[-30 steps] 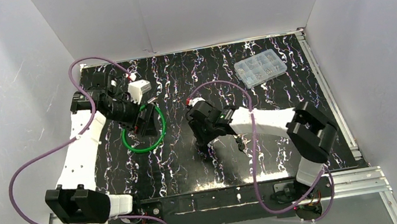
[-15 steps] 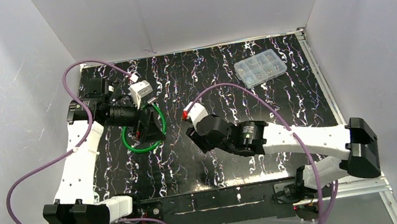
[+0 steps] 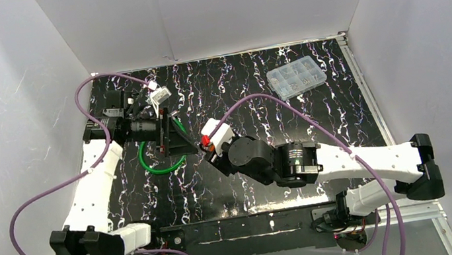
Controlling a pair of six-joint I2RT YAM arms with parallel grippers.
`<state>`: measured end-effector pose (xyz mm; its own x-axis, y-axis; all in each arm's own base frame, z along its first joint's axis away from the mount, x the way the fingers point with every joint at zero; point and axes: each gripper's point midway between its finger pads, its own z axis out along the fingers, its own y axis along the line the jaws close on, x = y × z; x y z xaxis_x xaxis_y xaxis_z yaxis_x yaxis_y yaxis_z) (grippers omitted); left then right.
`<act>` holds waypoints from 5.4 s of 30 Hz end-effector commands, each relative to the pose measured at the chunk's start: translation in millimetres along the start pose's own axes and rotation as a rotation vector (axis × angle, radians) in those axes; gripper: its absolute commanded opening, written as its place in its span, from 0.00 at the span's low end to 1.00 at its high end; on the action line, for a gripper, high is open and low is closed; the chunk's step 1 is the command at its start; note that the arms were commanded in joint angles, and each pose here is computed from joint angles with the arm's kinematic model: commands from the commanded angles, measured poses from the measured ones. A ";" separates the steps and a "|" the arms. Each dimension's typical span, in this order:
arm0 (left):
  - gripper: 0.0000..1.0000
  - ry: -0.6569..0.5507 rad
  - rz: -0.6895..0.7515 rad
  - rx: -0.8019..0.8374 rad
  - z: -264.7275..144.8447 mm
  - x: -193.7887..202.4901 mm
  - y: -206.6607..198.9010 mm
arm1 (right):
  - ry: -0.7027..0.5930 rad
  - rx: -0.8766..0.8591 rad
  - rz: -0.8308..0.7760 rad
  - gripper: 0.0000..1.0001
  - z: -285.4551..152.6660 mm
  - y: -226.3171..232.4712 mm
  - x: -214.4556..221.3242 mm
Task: Unlock with the key
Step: Pick up the lock from the center of the board, then pick up the key from the center of the board, then place the lock at the center of the board.
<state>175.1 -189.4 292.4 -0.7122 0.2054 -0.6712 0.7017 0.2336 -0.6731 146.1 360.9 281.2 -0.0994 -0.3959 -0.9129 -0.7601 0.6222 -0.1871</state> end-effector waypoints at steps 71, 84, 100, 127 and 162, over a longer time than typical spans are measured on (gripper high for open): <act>0.00 -0.055 0.359 0.244 -1.8 3.9 -101.8 | 0.466 0.214 0.709 0.63 -34.8 -92.1 159.4; 0.00 -0.034 0.393 0.175 -1.7 32.1 -89.6 | 0.727 0.526 0.704 0.54 -15.7 -99.8 268.8; 0.00 -0.019 0.445 0.126 -4.5 46.2 -84.7 | 0.688 0.504 0.810 0.38 18.5 -97.4 275.7; 0.00 -0.019 0.455 0.114 -1.4 44.2 -76.4 | 0.673 0.456 0.797 0.01 9.5 -97.3 259.9; 0.00 0.271 0.557 -0.148 68.2 127.7 128.6 | 0.184 -0.365 0.729 0.01 -63.7 -33.9 79.7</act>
<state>173.6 -189.3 97.5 -0.2823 0.5907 -0.7559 0.9593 0.1738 -0.2225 130.1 249.3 214.8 -0.7629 -0.0931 -0.6398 -0.5411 0.6336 0.5529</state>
